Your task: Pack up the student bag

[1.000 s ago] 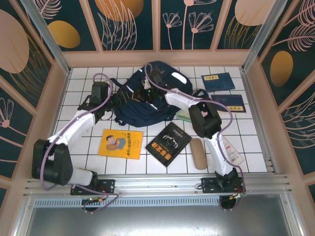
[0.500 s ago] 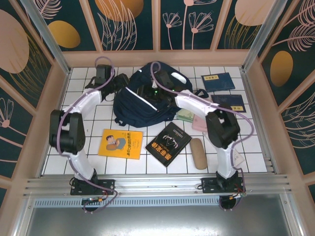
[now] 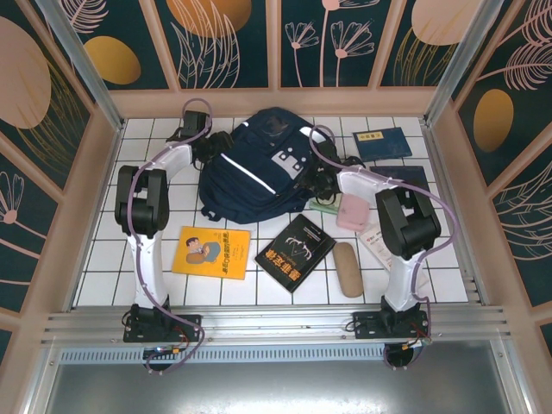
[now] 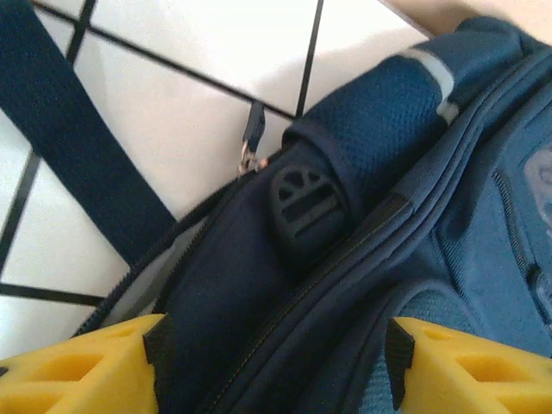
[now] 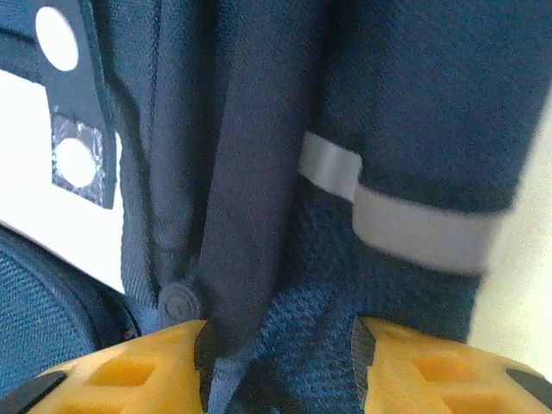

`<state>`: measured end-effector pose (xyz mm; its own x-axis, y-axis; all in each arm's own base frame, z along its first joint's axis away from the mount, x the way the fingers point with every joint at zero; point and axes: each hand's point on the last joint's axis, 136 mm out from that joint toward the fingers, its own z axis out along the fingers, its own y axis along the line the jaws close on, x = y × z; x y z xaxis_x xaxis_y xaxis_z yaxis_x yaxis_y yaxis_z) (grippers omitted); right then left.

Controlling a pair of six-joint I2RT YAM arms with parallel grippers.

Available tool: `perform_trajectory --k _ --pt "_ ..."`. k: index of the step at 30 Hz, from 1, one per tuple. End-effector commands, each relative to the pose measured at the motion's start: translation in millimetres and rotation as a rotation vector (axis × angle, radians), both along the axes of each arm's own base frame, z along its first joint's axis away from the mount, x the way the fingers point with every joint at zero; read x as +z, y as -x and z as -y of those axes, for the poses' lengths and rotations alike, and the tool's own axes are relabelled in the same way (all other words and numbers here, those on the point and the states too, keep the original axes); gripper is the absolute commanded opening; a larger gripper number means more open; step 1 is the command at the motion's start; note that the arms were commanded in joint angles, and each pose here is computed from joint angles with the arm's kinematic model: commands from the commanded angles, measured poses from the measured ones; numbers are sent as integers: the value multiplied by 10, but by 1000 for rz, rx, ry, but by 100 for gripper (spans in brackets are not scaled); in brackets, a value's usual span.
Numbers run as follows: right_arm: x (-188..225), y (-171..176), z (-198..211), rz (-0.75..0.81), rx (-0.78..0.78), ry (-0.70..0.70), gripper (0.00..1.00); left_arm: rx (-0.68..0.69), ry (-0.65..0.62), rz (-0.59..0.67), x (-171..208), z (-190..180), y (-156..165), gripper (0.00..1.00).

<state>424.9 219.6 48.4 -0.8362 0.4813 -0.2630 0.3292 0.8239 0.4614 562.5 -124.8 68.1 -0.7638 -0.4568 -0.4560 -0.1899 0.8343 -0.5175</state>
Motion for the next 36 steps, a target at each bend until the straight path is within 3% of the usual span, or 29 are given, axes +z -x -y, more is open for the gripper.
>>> perform_trajectory --k 1,9,15,18,21,23,28,31,32,36 --pt "-7 -259 -263 38 122 -88 48 -9 97 -54 -114 92 275 65" --pt "136 -779 -651 119 233 -194 48 58 157 -59 -13 16 742 63" --pt "414 -1196 -1013 228 341 -329 54 84 304 -59 53 114 1147 61" --pt "450 -1333 -1202 219 362 -407 67 8 308 -83 -18 391 1359 62" --pt "596 -1363 -1379 236 392 -475 67 -129 248 -70 84 778 1455 63" --pt "692 -1394 -1374 263 389 -437 67 -164 176 -46 193 832 1486 63" --pt "988 -1438 -1018 315 325 -312 68 -105 -171 127 786 302 1402 66" --pt "1271 -1376 -754 385 296 -236 69 -138 -314 189 1062 159 1369 67" --pt "1357 -1341 -691 402 286 -220 84 -169 -322 201 1106 187 1367 67" --pt "1681 -1154 -451 469 252 -167 85 -325 -271 202 1087 464 1415 67"
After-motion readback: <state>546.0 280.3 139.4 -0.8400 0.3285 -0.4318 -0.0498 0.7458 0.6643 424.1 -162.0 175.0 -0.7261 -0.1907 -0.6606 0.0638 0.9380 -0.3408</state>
